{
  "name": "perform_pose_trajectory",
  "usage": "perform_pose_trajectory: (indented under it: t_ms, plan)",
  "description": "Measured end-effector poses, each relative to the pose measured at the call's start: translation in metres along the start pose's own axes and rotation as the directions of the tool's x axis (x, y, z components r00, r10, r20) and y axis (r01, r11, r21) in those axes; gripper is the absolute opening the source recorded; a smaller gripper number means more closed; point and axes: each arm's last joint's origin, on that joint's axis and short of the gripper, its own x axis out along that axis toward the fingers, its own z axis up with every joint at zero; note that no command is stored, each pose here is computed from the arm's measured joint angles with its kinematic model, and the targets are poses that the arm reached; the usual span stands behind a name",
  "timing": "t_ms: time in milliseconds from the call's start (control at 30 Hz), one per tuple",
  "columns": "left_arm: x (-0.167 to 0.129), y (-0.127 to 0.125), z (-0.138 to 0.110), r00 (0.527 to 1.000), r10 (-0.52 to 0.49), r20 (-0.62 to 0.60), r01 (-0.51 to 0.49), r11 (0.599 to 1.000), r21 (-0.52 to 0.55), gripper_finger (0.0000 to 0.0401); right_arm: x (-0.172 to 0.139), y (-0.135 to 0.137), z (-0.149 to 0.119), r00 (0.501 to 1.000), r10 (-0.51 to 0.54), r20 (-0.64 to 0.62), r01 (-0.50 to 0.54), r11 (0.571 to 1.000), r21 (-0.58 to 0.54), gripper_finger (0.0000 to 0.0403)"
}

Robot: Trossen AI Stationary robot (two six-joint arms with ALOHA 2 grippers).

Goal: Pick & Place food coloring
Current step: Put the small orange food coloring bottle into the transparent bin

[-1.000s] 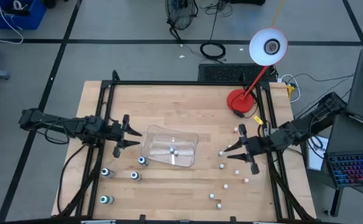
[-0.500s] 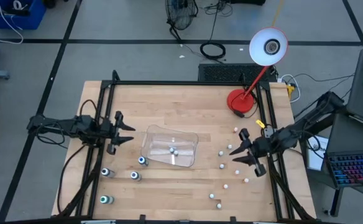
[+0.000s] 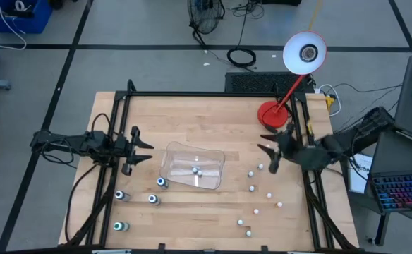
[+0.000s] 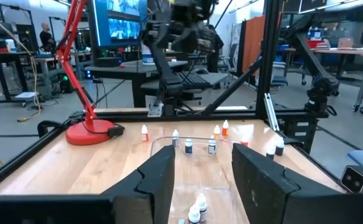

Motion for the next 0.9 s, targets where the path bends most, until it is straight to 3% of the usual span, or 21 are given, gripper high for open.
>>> perform_pose_trajectory:
  t_ms: [67,167,267,333,400,533,733,900]
  plan:
    - [0.000,0.000,0.000,1.000,-0.001,0.000,0.001,1.000,0.000,0.0157,0.006,-0.010,0.012,0.977,-0.003,-0.214,0.031,0.991,0.127,0.0166]
    - [0.000,0.000,0.000,1.000,-0.003,0.000,0.003,1.000,-0.001,0.0160,0.018,-0.025,0.013,0.865,-0.095,-0.493,0.194,0.969,0.153,0.0182]
    - [0.000,0.000,0.000,1.000,-0.002,0.000,0.002,1.000,0.000,0.0165,0.035,-0.035,0.006,0.760,-0.180,-0.625,0.314,0.943,0.110,0.0195]
    - [0.000,0.000,0.000,1.000,-0.003,-0.001,0.003,1.000,-0.001,0.0170,0.048,-0.039,-0.003,0.700,-0.183,-0.690,0.348,0.931,0.106,0.0202]
    - [0.000,0.000,0.000,1.000,-0.003,0.000,0.003,1.000,0.000,0.0174,0.063,-0.041,-0.017,0.646,-0.179,-0.742,0.369,0.924,0.098,0.0208]
    - [0.000,0.000,0.000,1.000,-0.002,0.000,0.002,1.000,0.000,0.0179,0.088,-0.045,-0.043,0.609,-0.142,-0.781,0.375,0.918,0.126,0.0215]
    - [0.000,0.000,0.000,1.000,-0.002,0.000,0.002,1.000,0.000,0.0173,0.106,-0.056,-0.082,0.504,-0.046,-0.863,0.402,0.896,0.187,0.0213]
    - [0.000,0.000,0.000,1.000,-0.002,-0.001,0.002,1.000,0.000,0.0164,0.108,-0.065,-0.094,0.475,-0.062,-0.878,0.441,0.880,0.176,0.0215]
